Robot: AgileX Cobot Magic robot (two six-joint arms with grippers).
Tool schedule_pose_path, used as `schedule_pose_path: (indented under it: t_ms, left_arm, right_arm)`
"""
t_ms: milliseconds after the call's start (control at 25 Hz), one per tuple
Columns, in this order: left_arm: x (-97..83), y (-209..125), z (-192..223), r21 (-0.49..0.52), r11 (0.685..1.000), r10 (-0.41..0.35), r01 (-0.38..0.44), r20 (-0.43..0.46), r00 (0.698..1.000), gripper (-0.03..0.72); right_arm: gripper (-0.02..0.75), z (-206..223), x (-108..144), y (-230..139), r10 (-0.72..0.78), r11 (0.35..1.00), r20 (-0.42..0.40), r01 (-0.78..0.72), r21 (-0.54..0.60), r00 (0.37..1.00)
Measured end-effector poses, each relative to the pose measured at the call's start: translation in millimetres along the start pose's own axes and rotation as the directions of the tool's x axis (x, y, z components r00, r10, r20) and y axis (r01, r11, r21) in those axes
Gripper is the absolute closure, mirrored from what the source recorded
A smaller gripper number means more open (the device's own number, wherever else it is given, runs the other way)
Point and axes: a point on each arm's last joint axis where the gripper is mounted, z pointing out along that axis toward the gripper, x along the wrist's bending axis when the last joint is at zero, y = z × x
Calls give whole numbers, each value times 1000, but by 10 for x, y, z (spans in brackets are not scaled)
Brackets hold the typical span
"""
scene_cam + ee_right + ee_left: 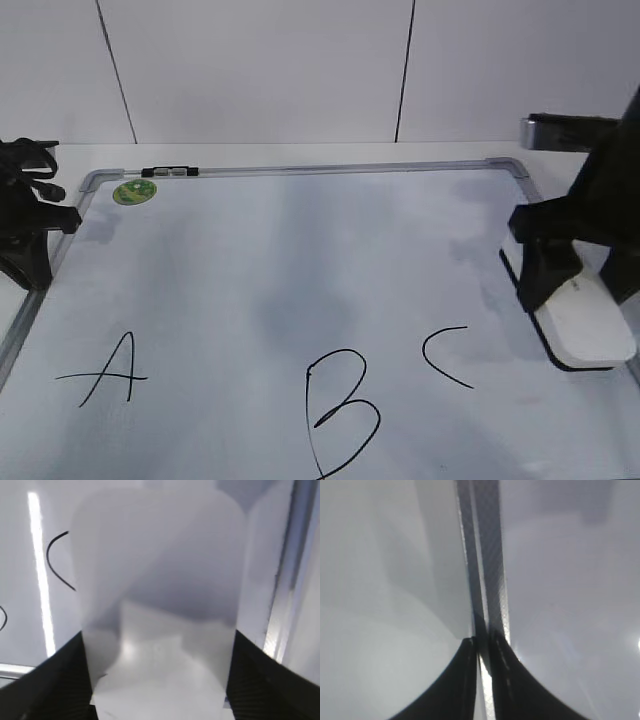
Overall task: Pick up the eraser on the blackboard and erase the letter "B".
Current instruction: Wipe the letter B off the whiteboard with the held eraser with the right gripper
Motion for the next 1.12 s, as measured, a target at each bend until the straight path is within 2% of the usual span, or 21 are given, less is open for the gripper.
schedule_pose_path:
  t_ms: [240, 360, 560, 920, 1120]
  left_arm:
    - [0, -4, 0, 4, 1000, 0, 0, 0, 1000, 637]
    - [0, -6, 0, 7, 1000, 0, 0, 0, 1000, 637]
    - [-1, -9, 0, 10, 1000, 0, 0, 1, 1000, 637]
    - [0, -21, -4, 25, 1000, 1, -1, 0, 1000, 637]
    - [-1, -26, -4, 31, 1000, 1, -1, 1, 1000, 637]
  right_arm:
    - [170, 85, 622, -158, -222, 975, 15, 222, 10, 975]
    - [170, 177, 815, -194, -281, 960, 10, 281, 16, 960]
    - [170, 392, 914, -154, -307, 950, 19, 305, 70, 951]
    - [171, 578, 1279, 109, -384, 922, 21, 382, 67, 923]
    - [172, 761, 1334, 241, -391, 917, 21, 388, 96, 920]
